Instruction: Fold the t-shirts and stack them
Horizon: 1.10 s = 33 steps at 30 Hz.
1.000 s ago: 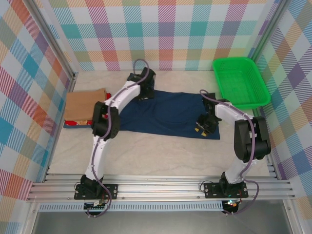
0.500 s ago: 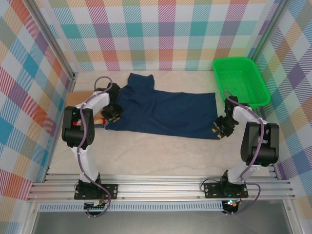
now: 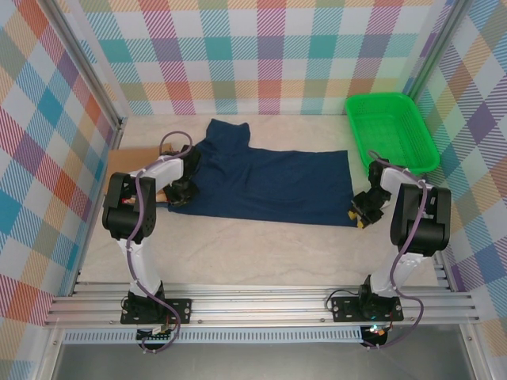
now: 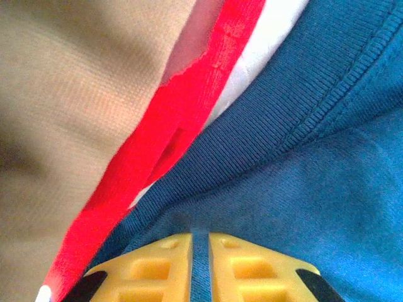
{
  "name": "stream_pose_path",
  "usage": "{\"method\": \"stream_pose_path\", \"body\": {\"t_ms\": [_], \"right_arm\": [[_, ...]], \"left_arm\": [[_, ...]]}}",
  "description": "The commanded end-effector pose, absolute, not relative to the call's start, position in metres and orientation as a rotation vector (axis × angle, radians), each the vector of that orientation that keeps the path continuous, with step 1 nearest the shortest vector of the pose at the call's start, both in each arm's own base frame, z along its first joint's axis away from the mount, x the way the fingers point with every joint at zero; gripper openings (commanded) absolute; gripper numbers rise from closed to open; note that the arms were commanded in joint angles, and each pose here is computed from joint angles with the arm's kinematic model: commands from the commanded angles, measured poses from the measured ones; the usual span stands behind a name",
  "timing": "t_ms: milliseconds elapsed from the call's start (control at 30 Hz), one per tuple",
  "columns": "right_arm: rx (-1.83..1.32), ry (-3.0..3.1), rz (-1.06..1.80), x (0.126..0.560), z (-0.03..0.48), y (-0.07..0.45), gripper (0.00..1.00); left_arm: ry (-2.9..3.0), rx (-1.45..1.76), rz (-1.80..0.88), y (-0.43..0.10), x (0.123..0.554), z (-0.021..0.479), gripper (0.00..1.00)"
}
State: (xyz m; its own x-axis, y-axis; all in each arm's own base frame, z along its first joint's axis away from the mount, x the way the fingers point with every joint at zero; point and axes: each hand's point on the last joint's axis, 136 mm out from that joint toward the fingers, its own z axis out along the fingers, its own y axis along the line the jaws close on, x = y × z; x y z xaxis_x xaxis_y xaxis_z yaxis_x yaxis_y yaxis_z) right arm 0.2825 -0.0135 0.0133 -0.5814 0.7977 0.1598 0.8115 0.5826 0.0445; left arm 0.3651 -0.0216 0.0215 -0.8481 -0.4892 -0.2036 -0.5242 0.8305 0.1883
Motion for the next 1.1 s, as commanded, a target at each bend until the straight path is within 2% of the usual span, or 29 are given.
{"method": "stream_pose_path", "body": {"t_ms": [0, 133, 400, 567, 667, 733, 767, 800, 867, 933, 1067], "right_arm": [[-1.365, -2.577, -0.008, 0.254, -0.005, -0.024, 0.31], [-1.372, -2.536, 0.017, 0.238, 0.003, -0.022, 0.3], [-1.451, -2.428, 0.14, 0.19, 0.012, -0.026, 0.32], [-1.499, -2.425, 0.224, 0.188, 0.015, -0.04, 0.32], [-1.463, -2.479, 0.204, 0.207, 0.015, -0.044, 0.33], [-1.434, -2.54, 0.182, 0.222, 0.02, -0.046, 0.34], [-1.422, -2.578, 0.164, 0.229, 0.024, -0.046, 0.34], [-1.41, -2.611, 0.148, 0.235, 0.028, -0.046, 0.35], [-1.371, -2.702, 0.1, 0.249, 0.041, -0.042, 0.4], [-1.334, -2.771, 0.075, 0.257, 0.054, -0.036, 0.47], [-1.301, -2.803, -0.048, 0.261, 0.063, -0.018, 0.55]], "left_arm": [[2.856, -0.768, 0.434, -0.014, 0.355, 0.03, 0.15], [2.882, -0.779, 0.371, -0.033, 0.34, 0.034, 0.15], [2.884, -1.017, 0.497, -0.022, 0.252, 0.029, 0.14], [2.927, -1.075, 0.443, -0.027, 0.226, 0.025, 0.14], [2.847, -1.067, 0.344, -0.03, 0.241, 0.042, 0.15], [2.757, -1.043, 0.253, -0.033, 0.261, 0.065, 0.19], [2.708, -1.012, 0.217, -0.034, 0.274, 0.08, 0.24], [2.678, -0.976, 0.18, -0.036, 0.285, 0.091, 0.34], [2.652, -0.879, 0.069, -0.048, 0.311, 0.107, 0.57], [2.689, -0.836, 0.034, -0.054, 0.323, 0.104, 0.59], [2.812, -0.827, 0.081, -0.048, 0.322, 0.074, 0.54]]}}
